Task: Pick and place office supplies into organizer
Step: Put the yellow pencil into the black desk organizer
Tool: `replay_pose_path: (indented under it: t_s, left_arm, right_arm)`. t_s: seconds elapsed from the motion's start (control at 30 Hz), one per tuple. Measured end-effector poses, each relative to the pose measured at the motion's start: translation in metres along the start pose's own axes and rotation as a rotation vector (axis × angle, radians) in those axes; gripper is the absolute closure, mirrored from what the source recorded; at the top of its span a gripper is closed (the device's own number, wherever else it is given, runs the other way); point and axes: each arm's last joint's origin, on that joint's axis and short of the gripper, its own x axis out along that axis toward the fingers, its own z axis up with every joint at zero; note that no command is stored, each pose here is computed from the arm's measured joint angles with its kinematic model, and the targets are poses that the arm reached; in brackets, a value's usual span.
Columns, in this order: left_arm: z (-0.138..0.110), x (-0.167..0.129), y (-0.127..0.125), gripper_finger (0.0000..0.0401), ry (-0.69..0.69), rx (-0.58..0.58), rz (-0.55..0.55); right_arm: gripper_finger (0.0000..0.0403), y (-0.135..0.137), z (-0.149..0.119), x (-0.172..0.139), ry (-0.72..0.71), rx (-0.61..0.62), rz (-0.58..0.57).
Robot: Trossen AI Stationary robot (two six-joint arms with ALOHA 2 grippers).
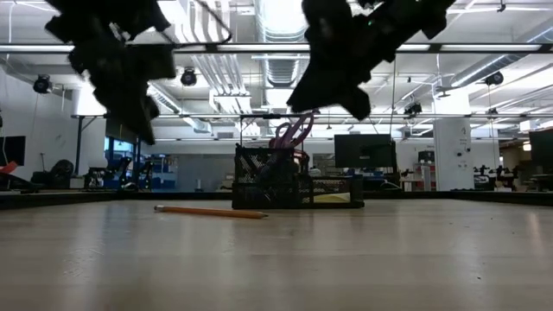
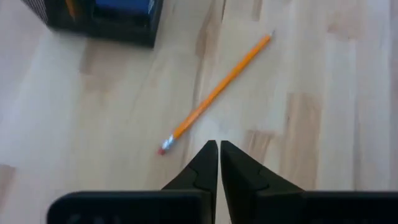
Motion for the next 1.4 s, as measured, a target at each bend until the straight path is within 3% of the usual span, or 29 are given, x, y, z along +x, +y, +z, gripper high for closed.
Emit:
replay_pose_path:
  t_s: [0.1,0.23,0.37,0.53,1.0,1.4]
  left_arm:
    - [-0.015,0.011,0.004,0.0398,-0.002,0.017,0.022]
    - [-0.026,0.024,0.008,0.0398,0.027,0.175,0.047]
    - [-0.031,0.037,0.009,0.0397,0.103,0.27,0.06]
    - [-0.029,0.051,0.01,0.0397,0.116,0.276,0.06]
    - [-0.025,0.055,0.009,0.0397,0.092,0.278,0.062]
    - [-0.023,0.057,0.01,0.0397,0.069,0.272,0.088]
  right_arm:
    - [0.0344,0.011,-0.009,0.021,0.062,0.007,0.01]
    - [0.0344,0.028,-0.012,0.048,0.092,-0.047,0.012]
    - [0.0344,0.032,-0.016,0.074,0.179,-0.093,-0.09]
    - [0.0344,0.031,-0.031,0.101,0.29,-0.081,-0.181]
    - [0.0344,0.031,-0.044,0.105,0.295,-0.089,-0.23]
    - [0.0344,0.031,-0.052,0.113,0.306,-0.103,-0.207]
